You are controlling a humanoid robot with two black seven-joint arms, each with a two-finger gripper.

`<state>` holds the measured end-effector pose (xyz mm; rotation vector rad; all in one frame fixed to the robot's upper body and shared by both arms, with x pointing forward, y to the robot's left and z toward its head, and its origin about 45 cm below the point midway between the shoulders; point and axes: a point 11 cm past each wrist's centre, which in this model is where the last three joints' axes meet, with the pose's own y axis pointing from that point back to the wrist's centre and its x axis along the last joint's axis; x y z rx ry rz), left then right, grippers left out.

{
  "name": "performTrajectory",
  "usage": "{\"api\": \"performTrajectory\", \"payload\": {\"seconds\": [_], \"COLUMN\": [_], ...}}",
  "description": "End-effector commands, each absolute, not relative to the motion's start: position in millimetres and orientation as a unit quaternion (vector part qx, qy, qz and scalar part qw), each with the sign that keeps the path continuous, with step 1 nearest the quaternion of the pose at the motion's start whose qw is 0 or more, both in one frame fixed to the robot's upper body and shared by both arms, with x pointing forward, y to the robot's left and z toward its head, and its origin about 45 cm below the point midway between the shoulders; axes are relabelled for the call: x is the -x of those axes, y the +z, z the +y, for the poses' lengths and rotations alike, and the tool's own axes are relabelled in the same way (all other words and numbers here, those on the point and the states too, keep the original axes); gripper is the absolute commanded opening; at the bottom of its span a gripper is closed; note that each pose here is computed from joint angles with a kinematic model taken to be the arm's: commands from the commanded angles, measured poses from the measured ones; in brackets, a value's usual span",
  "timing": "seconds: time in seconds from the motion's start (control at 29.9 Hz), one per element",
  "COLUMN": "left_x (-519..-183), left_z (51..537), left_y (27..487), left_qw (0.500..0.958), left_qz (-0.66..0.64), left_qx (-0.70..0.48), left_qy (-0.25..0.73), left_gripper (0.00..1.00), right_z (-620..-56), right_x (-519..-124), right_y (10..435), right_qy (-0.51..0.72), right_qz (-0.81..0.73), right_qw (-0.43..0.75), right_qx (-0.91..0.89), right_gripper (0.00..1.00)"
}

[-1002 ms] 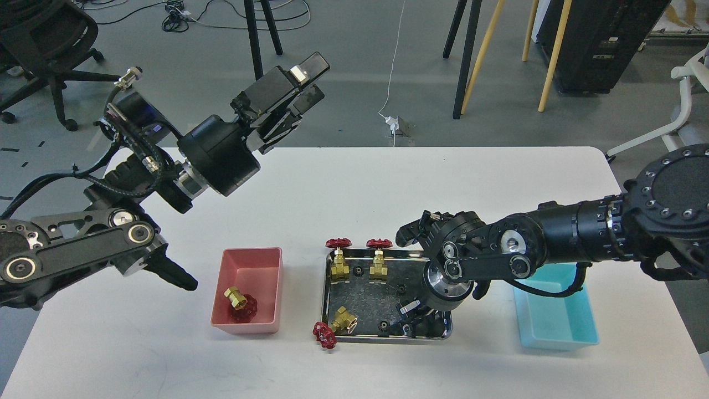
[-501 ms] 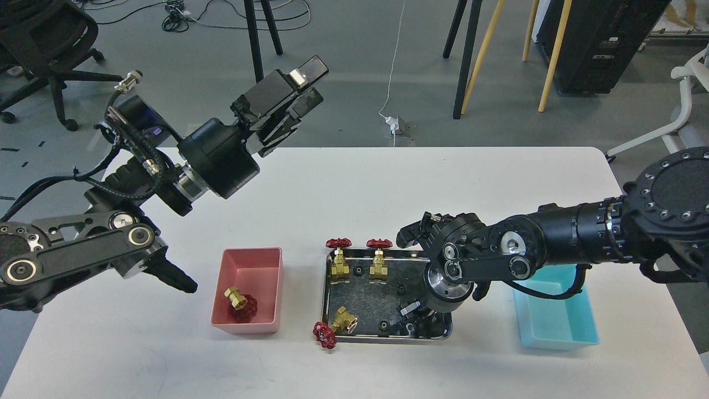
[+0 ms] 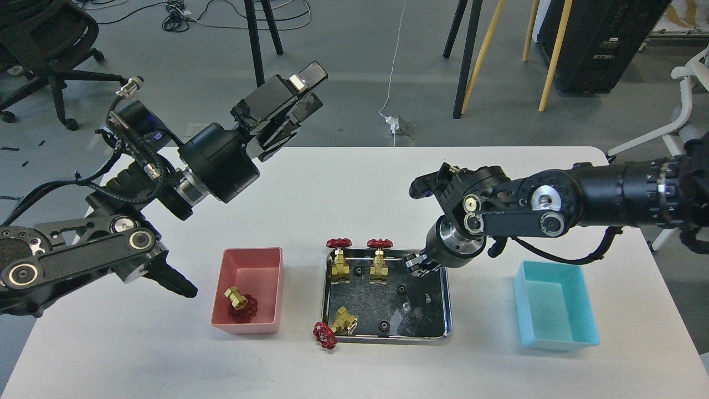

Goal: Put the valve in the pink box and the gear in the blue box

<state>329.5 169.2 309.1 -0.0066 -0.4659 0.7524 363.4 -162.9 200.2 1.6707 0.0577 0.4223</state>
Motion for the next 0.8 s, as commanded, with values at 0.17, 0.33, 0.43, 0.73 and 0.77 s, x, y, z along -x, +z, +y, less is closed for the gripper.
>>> {"api": "performTrajectory", "payload": {"seconds": [0.17, 0.33, 0.43, 0.73, 0.77], "left_x": [-326.1, -323.9, -322.9, -318.6, -318.6], "left_z": [155.3, 152.8, 151.6, 146.9, 146.9], "left_y": [307.5, 303.8, 302.2, 296.6, 296.6], "left_qw": [0.910, 0.912, 0.913, 0.916, 0.916], "left_qz": [-0.217, -0.211, -0.209, -0.205, -0.205], "left_qx": [0.016, 0.016, 0.017, 0.017, 0.017], "left_qy": [0.354, 0.351, 0.351, 0.345, 0.345], "left_gripper": [0.89, 0.89, 0.89, 0.89, 0.89], "right_z": [-299.5, -348.5, -365.9, -364.3, -364.6], "right_x": [-337.9, -293.2, -280.1, -274.5, -273.7], "right_y": [261.4, 234.9, 224.6, 214.6, 213.7], "right_qy": [0.114, 0.073, 0.048, 0.035, 0.033], "right_qz": [-0.103, -0.100, -0.108, -0.108, -0.107], "right_qw": [0.639, 0.661, 0.667, 0.659, 0.659], "right_qx": [-0.754, -0.740, -0.736, -0.744, -0.744], "right_gripper": [0.00, 0.01, 0.01, 0.10, 0.13]}}
